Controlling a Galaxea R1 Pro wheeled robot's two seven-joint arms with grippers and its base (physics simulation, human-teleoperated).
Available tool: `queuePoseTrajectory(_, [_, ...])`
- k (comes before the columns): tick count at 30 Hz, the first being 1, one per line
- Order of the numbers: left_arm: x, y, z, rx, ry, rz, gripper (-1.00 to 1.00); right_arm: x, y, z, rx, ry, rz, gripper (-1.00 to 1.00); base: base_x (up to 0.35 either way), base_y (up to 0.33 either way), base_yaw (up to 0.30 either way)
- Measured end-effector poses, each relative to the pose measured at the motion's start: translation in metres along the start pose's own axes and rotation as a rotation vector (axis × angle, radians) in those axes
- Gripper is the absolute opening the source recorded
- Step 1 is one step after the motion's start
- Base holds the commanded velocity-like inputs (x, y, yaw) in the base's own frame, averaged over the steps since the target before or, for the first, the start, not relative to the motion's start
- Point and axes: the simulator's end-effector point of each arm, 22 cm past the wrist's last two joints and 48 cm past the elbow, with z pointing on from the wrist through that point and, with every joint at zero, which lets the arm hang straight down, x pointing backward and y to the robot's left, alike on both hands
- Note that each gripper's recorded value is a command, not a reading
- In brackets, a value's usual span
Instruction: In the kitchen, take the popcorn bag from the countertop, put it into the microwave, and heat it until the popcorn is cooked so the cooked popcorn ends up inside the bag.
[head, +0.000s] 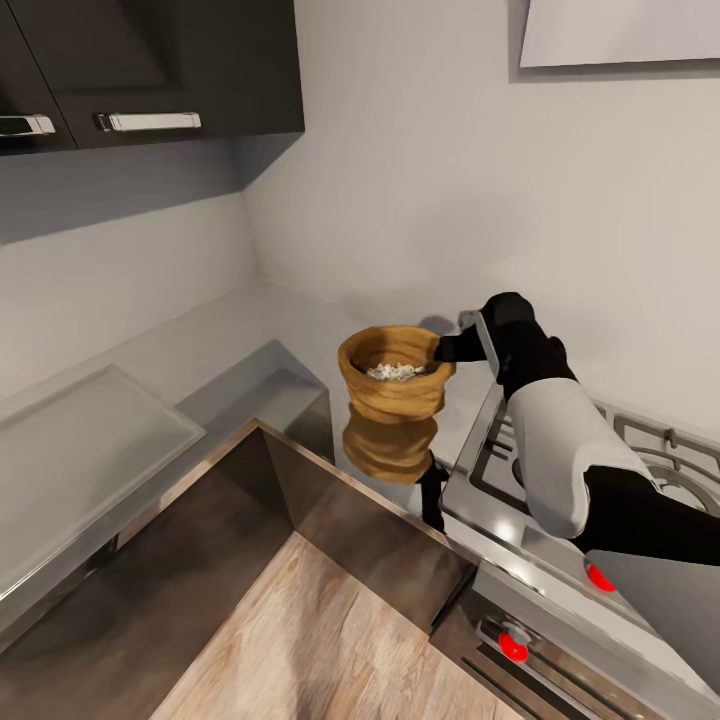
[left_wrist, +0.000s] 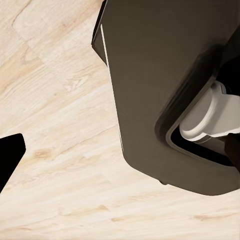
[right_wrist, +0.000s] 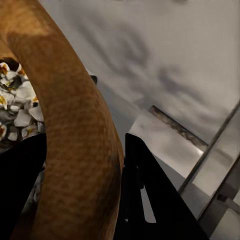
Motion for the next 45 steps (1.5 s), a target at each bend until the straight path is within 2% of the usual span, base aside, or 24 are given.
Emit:
queuePoseTrajectory(7, [0.000,0.000,0.000,0.000,0.000,-0.001,1.00,0.005,0.003,0.003,-0.019,0.013,0.017,-1.00,0.000,0.000,0.000])
queuePoseTrajectory(14, [-0.001,-0.001,0.000,0.002,-0.003,0.011,1.00,0.006,0.015,0.003,-0.094,0.013,0.051,-1.00,-0.022,0.000,0.000])
queuePoseTrajectory(17, [0.000,0.000,0.000,-0.001,0.000,-0.004,1.00,0.005,0.018,0.003,-0.112,0.013,0.052,-1.00,-0.287,0.000,0.000])
queuePoseTrajectory(36, [0.002,-0.004,0.000,0.003,0.002,-0.009,1.00,0.002,0.012,0.001,-0.098,0.002,0.049,-1.00,-0.346,0.000,0.000])
queuePoseTrajectory(45, [0.000,-0.004,0.000,0.004,-0.001,-0.007,1.00,0.009,0.017,0.005,-0.106,0.025,0.046,-1.00,-0.346,0.000,0.000])
